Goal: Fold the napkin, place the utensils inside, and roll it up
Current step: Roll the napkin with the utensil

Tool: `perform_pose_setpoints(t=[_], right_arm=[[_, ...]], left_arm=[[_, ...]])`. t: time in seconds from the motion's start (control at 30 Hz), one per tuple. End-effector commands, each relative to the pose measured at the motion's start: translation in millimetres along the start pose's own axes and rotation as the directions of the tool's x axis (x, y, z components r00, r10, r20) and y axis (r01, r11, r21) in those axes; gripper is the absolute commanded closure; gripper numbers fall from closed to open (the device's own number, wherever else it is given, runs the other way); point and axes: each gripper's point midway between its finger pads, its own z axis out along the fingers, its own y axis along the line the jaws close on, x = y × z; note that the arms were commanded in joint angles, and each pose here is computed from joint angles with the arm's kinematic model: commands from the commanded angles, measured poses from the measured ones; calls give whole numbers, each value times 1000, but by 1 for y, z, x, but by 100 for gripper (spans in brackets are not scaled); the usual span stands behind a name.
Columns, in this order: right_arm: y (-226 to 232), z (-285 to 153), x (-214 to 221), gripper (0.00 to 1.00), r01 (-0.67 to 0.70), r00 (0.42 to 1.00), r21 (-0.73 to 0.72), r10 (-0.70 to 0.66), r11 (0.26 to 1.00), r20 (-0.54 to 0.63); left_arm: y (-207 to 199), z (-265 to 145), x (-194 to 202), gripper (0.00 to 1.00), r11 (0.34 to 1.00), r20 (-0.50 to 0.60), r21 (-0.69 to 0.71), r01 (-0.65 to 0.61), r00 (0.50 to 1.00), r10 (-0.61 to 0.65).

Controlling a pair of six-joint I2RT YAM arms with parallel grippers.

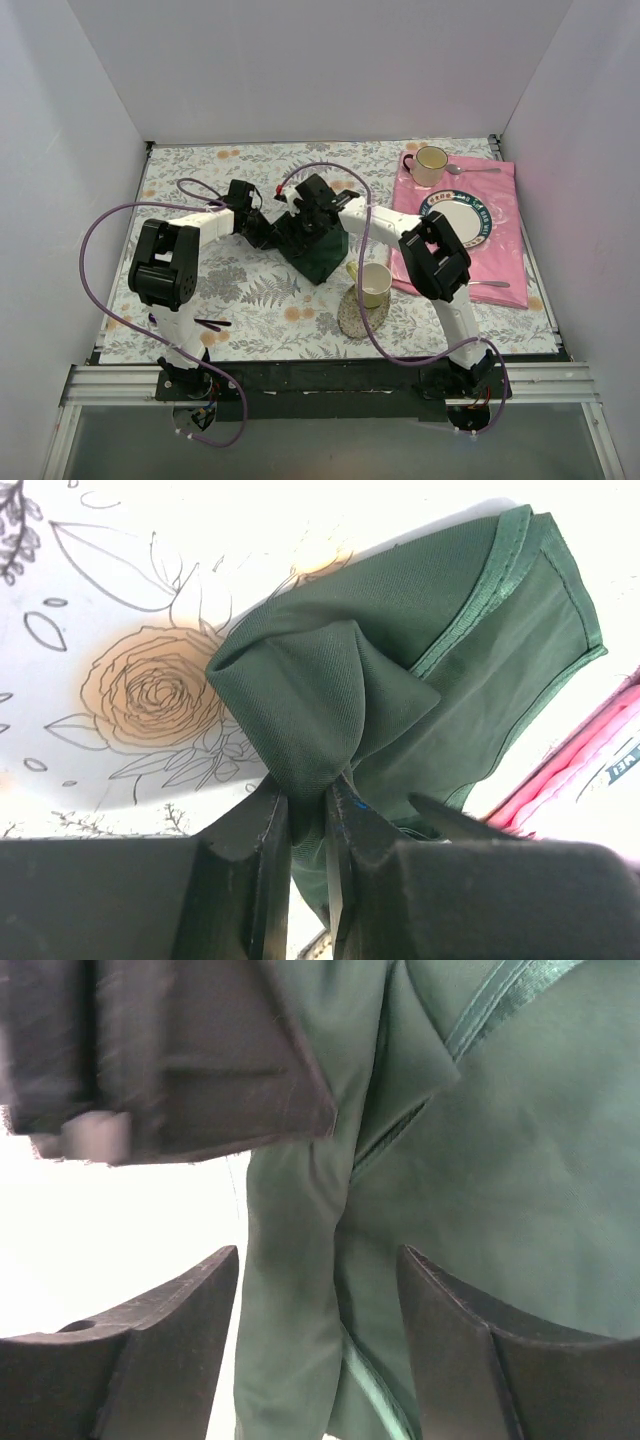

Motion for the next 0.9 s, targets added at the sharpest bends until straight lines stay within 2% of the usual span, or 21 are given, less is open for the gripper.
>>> perform_pose_setpoints(t=[0.0,0.03,0.2,0.4,0.5,0.57,0.7,0.77,0.8,0.87], right_arm=[[-14,-23,-4,26,166,985,323,-173,932,-7],[-5,-21,-8,23,189,979,337,-203,922,6],[7,-12,-6,23,263,960,398,-279,879,-19],[-1,4,0,30,270,958,434,-284,860,-35],[-7,17,8,46,273,959,417,-278,867,-50],[-9,21,11,50,265,962,410,-266,873,-56],[-11,23,14,72,216,975,345,-219,913,-33],[-11,23,19,78,173,984,290,-175,941,-18],[-8,22,18,88,136,990,204,-139,970,3],[-6,23,20,96,50,999,106,-52,993,16]], left_arm=[[30,1,11,100,990,-40,-138,-2,999,-4],[29,1,11,100,991,-44,-134,1,999,-7],[28,1,14,100,991,-66,-136,14,998,-23],[26,-1,17,100,992,-73,-126,20,997,-29],[26,-2,17,100,992,-78,-121,25,996,-34],[27,-3,17,100,992,-79,-120,29,996,-39],[25,-5,12,100,994,-70,-103,18,997,-25],[21,-8,6,100,997,-48,-76,-12,999,9],[20,-10,5,84,998,-40,-65,-20,999,18],[14,-15,-2,66,998,-10,-29,-54,998,54]])
